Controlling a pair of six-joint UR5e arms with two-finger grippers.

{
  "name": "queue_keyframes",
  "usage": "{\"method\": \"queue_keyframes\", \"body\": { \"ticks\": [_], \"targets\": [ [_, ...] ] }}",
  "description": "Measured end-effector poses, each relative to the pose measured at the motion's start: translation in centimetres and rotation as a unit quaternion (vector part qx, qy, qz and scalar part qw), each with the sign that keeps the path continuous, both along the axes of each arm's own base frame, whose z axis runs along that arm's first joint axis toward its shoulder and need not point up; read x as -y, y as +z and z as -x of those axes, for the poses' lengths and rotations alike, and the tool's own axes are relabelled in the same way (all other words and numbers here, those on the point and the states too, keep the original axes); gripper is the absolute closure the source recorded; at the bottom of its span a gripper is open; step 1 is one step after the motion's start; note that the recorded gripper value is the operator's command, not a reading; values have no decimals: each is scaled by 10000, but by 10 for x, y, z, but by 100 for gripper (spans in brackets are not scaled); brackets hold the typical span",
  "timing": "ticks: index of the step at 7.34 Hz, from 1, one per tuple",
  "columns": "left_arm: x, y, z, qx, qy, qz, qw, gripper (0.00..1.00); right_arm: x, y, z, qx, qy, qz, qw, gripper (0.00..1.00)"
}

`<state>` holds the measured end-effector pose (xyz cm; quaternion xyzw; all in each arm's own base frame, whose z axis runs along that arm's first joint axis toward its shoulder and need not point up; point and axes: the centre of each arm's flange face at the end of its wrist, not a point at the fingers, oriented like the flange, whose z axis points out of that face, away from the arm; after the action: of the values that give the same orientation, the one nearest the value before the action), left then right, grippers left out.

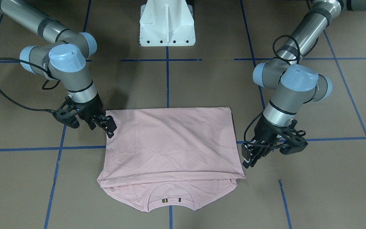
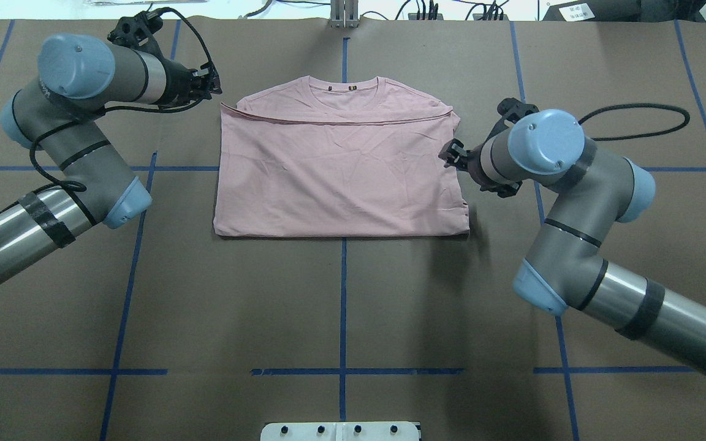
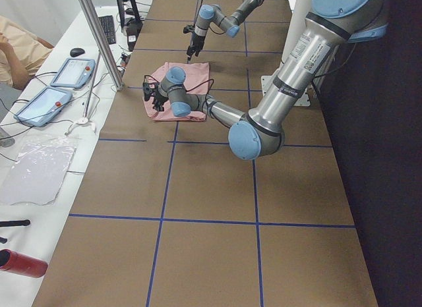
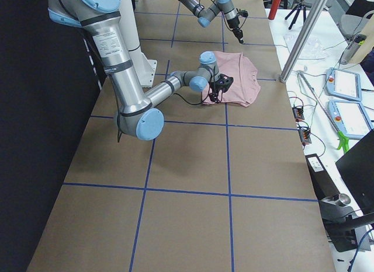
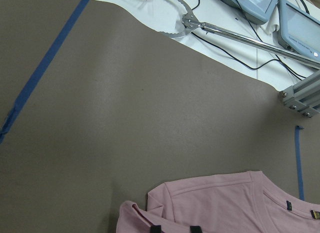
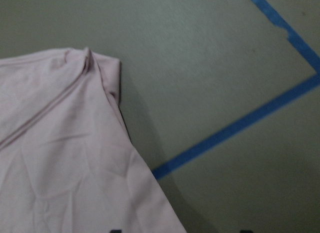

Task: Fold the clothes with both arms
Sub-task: 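Grasp the folded shirt's side edge with the right gripper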

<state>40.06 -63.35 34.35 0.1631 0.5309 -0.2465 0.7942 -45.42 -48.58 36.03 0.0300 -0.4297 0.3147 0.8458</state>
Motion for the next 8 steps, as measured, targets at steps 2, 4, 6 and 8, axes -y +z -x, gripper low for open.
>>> {"method": "queue_keyframes", "body": {
  "ticks": [2, 4, 6, 8],
  "targets": [
    [0, 1, 0, -43, -18, 65, 10000, 68, -50, 2, 13, 174, 23, 265, 9995, 45],
    [-1, 3, -1, -40, -14, 83, 10000, 68, -65, 6, 22, 134, 27, 298, 9995, 45],
    [-1, 4, -2, -27, -15, 93, 10000, 68, -67, 12, 22, 73, 39, 328, 9994, 46],
    [-1, 5, -2, -25, -18, 97, 9999, 68, -68, 16, 20, 30, 50, 344, 9994, 100]
  ]
}}
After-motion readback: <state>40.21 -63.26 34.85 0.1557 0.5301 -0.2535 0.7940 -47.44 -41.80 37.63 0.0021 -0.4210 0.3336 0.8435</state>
